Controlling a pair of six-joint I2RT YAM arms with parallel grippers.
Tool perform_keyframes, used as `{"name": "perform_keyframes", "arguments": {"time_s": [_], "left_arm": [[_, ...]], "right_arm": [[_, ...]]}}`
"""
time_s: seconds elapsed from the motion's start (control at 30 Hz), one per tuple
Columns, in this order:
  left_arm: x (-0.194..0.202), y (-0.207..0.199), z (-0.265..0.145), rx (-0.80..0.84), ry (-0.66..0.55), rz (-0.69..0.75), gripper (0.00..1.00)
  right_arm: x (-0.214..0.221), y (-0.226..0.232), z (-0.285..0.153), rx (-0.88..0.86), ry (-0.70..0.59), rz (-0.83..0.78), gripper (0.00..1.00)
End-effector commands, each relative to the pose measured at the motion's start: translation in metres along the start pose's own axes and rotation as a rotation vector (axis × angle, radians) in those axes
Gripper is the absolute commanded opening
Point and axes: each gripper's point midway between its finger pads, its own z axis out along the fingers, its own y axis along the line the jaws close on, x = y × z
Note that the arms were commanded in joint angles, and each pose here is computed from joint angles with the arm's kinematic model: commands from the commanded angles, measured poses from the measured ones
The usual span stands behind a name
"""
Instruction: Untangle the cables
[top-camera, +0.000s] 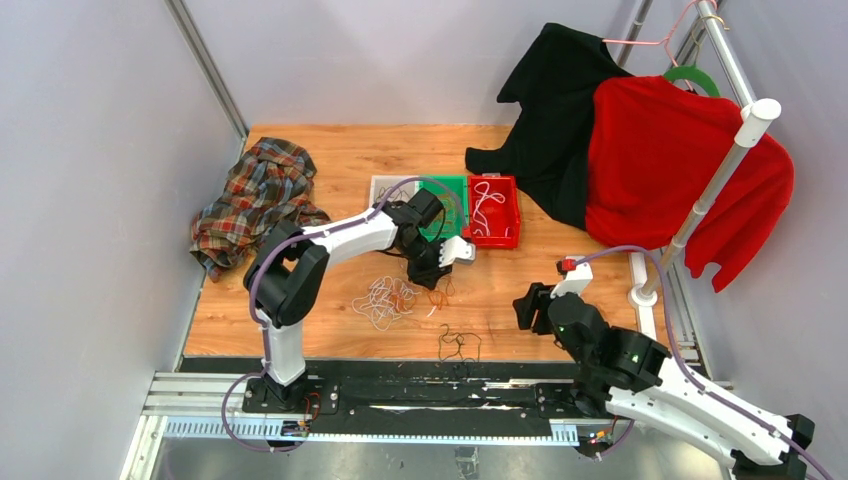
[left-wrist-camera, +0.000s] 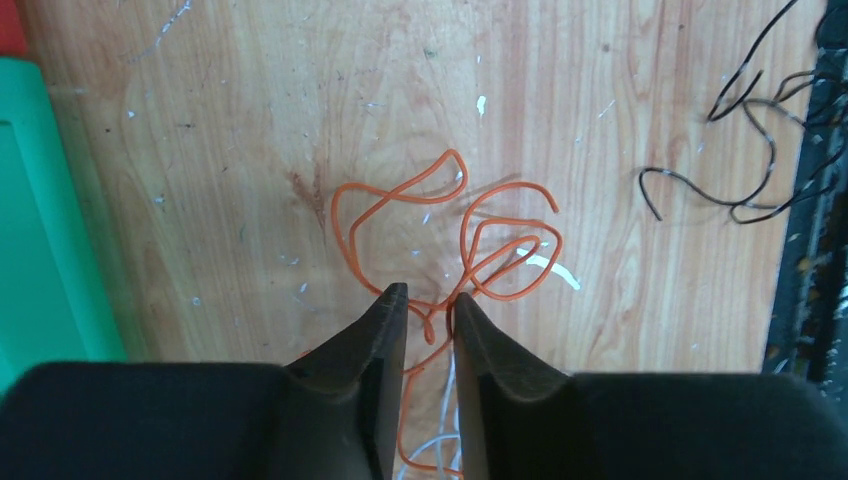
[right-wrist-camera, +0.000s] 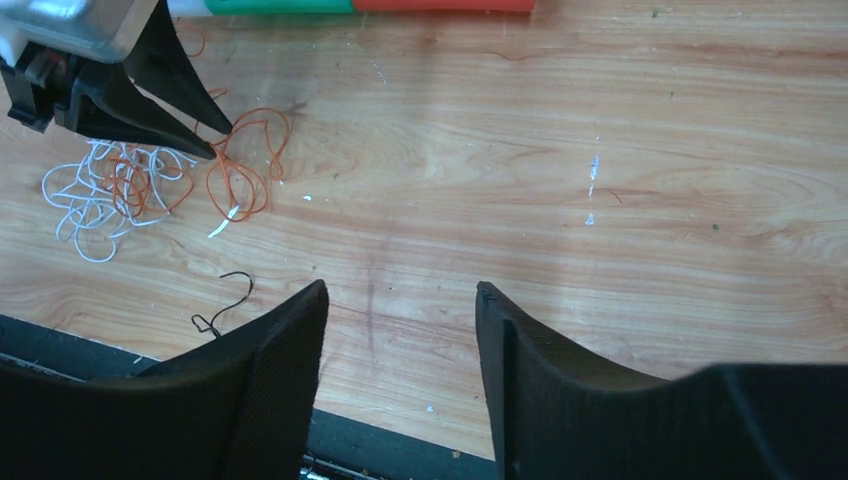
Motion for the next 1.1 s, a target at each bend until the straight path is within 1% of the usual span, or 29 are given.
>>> {"name": "perform_keyframes", "arguments": {"time_s": [0.0, 0.07, 0.1, 0.27, 0.33, 0.4, 0.43, 0.5, 0.53, 0.63, 0.77, 0.9, 1.07], "left_arm": [[-0.004, -0.001, -0.002, -0.019, -0.013, 0.052, 0.18], [-0.009, -0.004, -0.014, -0.041, -0.016, 0.063, 0.08], [-0.012, -0.006, -0.021, -0.051, -0.018, 0.065, 0.06], [-0.028, -0.02, -0.059, -0.096, -0.043, 0.067, 0.01], [-0.036, -0.025, -0.073, -0.119, -0.056, 0.054, 0.01], [-0.047, -0.028, -0.088, -0.145, -0.076, 0.034, 0.01], [-0.053, -0.027, -0.096, -0.164, -0.088, 0.016, 0.01], [-0.068, -0.027, -0.112, -0.203, -0.118, -0.02, 0.01], [-0.075, -0.025, -0.12, -0.222, -0.135, -0.041, 0.01], [-0.099, -0.027, -0.145, -0.26, -0.201, -0.1, 0.01], [-0.128, -0.036, -0.172, -0.27, -0.295, -0.138, 0.01], [-0.139, -0.049, -0.182, -0.262, -0.33, -0.132, 0.01], [-0.142, -0.065, -0.183, -0.235, -0.326, -0.117, 0.01]], "right_arm": [[-0.005, -0.007, 0.004, 0.028, -0.047, 0.022, 0.53], [-0.006, -0.005, 0.006, 0.026, -0.051, 0.006, 0.51], [-0.007, -0.004, 0.007, 0.025, -0.056, -0.001, 0.5], [-0.023, 0.015, 0.015, -0.014, -0.093, -0.036, 0.47], [-0.031, 0.025, 0.018, -0.043, -0.108, -0.063, 0.47], [-0.04, 0.039, 0.02, -0.09, -0.124, -0.081, 0.53], [-0.045, 0.047, 0.02, -0.12, -0.135, -0.089, 0.58], [-0.056, 0.068, 0.019, -0.204, -0.159, -0.101, 0.72], [-0.062, 0.082, 0.017, -0.268, -0.176, -0.112, 0.74], [-0.082, 0.113, 0.009, -0.397, -0.233, -0.113, 0.75], [-0.106, 0.137, 0.003, -0.477, -0.291, -0.103, 0.76], [-0.119, 0.152, 0.007, -0.499, -0.331, -0.103, 0.76], [-0.135, 0.158, 0.022, -0.441, -0.362, -0.119, 0.75]]}}
